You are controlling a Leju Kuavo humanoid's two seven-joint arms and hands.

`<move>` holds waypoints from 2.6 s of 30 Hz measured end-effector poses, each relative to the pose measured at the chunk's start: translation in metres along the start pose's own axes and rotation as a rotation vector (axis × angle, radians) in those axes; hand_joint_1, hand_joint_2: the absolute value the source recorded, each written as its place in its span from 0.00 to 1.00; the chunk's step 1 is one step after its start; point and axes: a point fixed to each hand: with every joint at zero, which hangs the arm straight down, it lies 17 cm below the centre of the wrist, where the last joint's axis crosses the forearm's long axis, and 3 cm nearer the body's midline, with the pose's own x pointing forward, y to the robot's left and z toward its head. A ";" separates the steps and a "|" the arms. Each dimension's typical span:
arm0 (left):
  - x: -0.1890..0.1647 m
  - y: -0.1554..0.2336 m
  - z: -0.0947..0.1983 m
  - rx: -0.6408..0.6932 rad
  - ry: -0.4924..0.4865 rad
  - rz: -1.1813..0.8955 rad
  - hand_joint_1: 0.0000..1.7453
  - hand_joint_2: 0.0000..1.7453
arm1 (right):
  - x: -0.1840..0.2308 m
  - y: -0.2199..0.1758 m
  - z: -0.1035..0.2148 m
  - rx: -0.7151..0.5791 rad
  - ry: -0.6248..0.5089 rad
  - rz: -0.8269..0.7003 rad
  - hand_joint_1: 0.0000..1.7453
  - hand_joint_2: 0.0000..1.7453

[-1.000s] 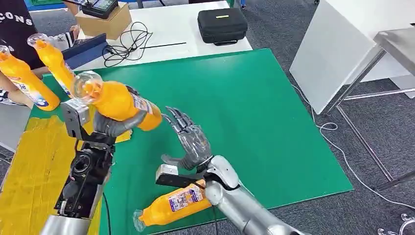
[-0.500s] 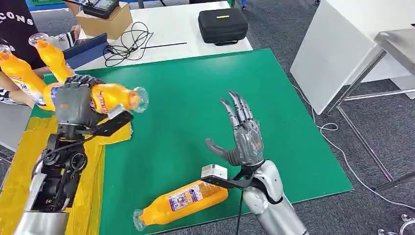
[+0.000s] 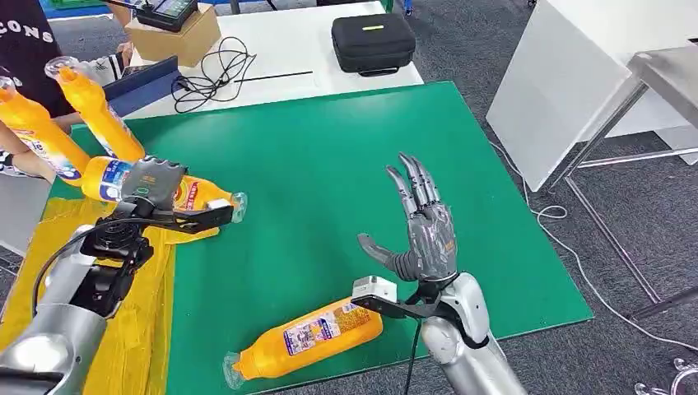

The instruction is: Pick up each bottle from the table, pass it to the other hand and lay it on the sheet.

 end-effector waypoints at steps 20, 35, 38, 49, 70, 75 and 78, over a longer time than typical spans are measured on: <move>-0.025 -0.145 0.050 -0.566 0.051 0.073 0.00 0.00 | -0.015 0.013 -0.005 0.034 0.036 -0.023 0.00 1.00; -0.034 -0.146 0.049 -0.535 0.088 0.046 0.00 0.00 | -0.026 0.035 -0.006 0.091 0.067 -0.042 0.00 1.00; -0.038 -0.142 0.046 -0.509 0.106 0.020 0.00 0.00 | -0.026 0.038 -0.007 0.095 0.069 -0.045 0.00 1.00; -0.056 -0.126 0.038 -0.395 0.185 -0.056 0.00 0.00 | -0.028 0.043 -0.005 0.110 0.077 -0.053 0.00 1.00; -0.025 -0.034 0.005 -0.064 -0.053 0.202 0.00 0.00 | -0.034 0.051 0.006 0.143 0.105 -0.049 0.00 1.00; -0.024 -0.007 0.006 0.033 -0.084 0.292 0.00 0.00 | -0.036 0.047 0.008 0.143 0.109 -0.044 0.00 1.00; -0.026 0.004 0.007 0.072 -0.093 0.325 0.00 0.00 | -0.036 0.045 0.008 0.141 0.109 -0.042 0.00 1.00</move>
